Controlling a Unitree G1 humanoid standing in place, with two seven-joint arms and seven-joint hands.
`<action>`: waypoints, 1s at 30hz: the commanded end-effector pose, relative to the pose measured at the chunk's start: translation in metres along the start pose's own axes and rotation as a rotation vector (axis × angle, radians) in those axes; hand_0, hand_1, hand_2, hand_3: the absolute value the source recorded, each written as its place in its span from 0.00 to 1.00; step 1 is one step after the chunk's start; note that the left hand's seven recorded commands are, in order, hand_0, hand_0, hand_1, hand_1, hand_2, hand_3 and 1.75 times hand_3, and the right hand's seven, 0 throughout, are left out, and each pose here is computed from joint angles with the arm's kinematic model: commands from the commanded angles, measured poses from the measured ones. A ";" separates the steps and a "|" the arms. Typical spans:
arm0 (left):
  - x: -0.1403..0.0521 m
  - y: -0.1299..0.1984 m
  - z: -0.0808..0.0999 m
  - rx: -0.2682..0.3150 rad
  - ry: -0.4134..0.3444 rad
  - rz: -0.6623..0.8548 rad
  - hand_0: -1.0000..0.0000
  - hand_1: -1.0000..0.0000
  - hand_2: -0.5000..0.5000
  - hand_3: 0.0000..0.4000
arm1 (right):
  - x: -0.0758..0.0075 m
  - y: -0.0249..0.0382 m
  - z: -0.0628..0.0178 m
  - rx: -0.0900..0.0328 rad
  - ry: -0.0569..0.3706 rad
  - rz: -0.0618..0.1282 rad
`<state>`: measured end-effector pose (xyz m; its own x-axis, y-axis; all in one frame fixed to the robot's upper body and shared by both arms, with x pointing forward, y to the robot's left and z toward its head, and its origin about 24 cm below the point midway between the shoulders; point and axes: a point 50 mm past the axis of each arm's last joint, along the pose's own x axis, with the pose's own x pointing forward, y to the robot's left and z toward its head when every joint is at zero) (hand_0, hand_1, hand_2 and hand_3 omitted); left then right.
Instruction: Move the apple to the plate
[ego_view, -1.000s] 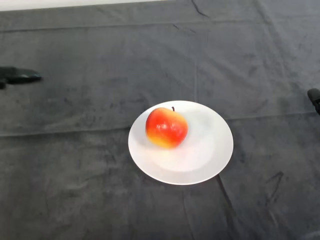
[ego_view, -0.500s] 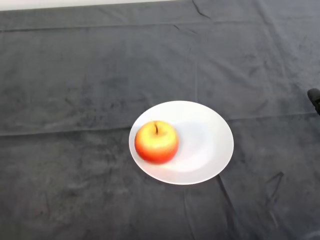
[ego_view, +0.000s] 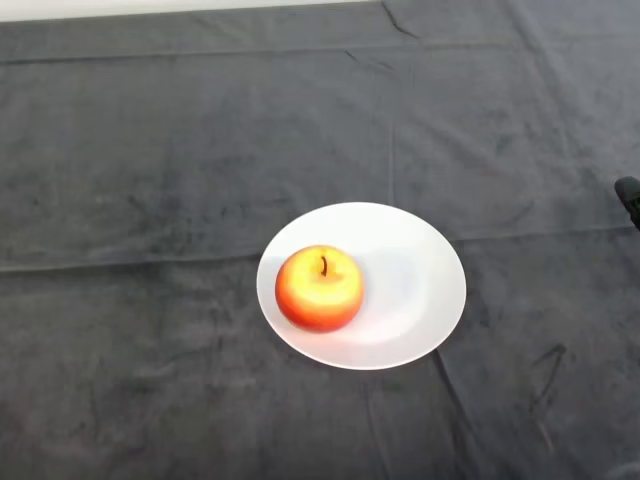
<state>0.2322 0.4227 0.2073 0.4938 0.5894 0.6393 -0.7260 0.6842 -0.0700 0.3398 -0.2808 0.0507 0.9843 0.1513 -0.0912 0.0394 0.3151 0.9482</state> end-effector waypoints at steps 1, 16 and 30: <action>0.006 0.027 0.008 0.049 -0.026 0.055 1.00 1.00 0.50 0.00 | 0.0013 0.0115 0.0132 -0.027 -0.034 0.031; 0.002 0.071 0.006 0.051 -0.018 0.237 1.00 1.00 0.50 0.00 | 0.0013 0.0115 0.0134 -0.025 -0.034 0.032; 0.002 0.068 0.002 0.037 0.003 0.275 1.00 1.00 0.50 0.00 | 0.0014 0.0115 0.0135 -0.024 -0.033 0.033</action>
<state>0.1963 0.4576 0.1845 0.3239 0.7657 0.5557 -0.8260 0.5152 -0.2285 0.3397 -0.2809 0.0507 0.9843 0.1512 -0.0911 0.0394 0.3152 0.9482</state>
